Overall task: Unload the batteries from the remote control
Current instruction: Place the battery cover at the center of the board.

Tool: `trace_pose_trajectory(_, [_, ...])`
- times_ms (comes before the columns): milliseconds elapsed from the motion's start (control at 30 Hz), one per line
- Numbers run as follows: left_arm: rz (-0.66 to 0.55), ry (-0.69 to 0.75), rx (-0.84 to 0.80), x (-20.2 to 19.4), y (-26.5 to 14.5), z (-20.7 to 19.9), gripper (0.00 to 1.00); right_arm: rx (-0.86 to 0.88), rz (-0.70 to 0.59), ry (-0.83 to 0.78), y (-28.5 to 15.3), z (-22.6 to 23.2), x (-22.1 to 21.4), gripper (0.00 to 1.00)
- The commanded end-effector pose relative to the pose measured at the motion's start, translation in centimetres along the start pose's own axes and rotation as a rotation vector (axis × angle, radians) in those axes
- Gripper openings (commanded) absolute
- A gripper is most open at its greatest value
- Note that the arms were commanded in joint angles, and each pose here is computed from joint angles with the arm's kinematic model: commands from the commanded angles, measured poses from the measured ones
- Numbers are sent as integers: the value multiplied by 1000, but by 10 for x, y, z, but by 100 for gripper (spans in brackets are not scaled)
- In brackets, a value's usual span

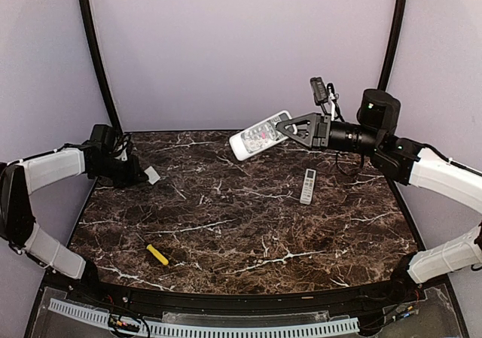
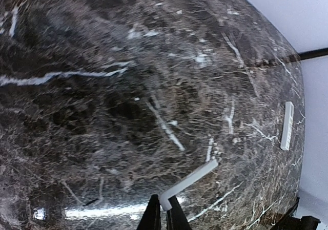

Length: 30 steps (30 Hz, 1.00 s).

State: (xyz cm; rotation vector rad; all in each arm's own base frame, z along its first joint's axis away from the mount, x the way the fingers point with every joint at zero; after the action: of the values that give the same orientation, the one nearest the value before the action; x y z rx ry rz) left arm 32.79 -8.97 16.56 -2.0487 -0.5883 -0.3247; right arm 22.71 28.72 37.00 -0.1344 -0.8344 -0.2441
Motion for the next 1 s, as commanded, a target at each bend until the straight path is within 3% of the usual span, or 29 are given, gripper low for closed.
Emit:
trace_pose_trajectory(0, [142,-115,51,-19,12,36,7,-16,-20,-14,-5,2,3,0])
trace_pose_trajectory(333, [217,-174,109,-10,23,71,9,-52,-8,-6,-5,-6,-2,0])
trace_pose_trajectory(633, [214,-159,106,-9,24,72,23,-62,-3,4,-1,-11,-3,0])
trace_pose_trajectory(833, [51,-65,119,12,-3,60,41,-84,3,16,2,-17,-4,0])
trace_pose_trajectory(967, [-152,137,-16,30,-45,8,59,-150,28,26,6,-25,-4,0])
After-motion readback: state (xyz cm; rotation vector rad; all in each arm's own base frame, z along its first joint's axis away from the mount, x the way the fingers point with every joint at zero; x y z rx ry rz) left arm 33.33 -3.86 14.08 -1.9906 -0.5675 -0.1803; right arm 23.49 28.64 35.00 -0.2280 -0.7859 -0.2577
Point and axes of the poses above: each gripper's point midway between its finger pads, its own y axis out along the fingers, its own z axis along the line the jaws close on, x = y × z, the point moved 4 cm from there along -y, back along the fingers, and after that the axes turned 2 degrees about y, right-handed, at the moved point
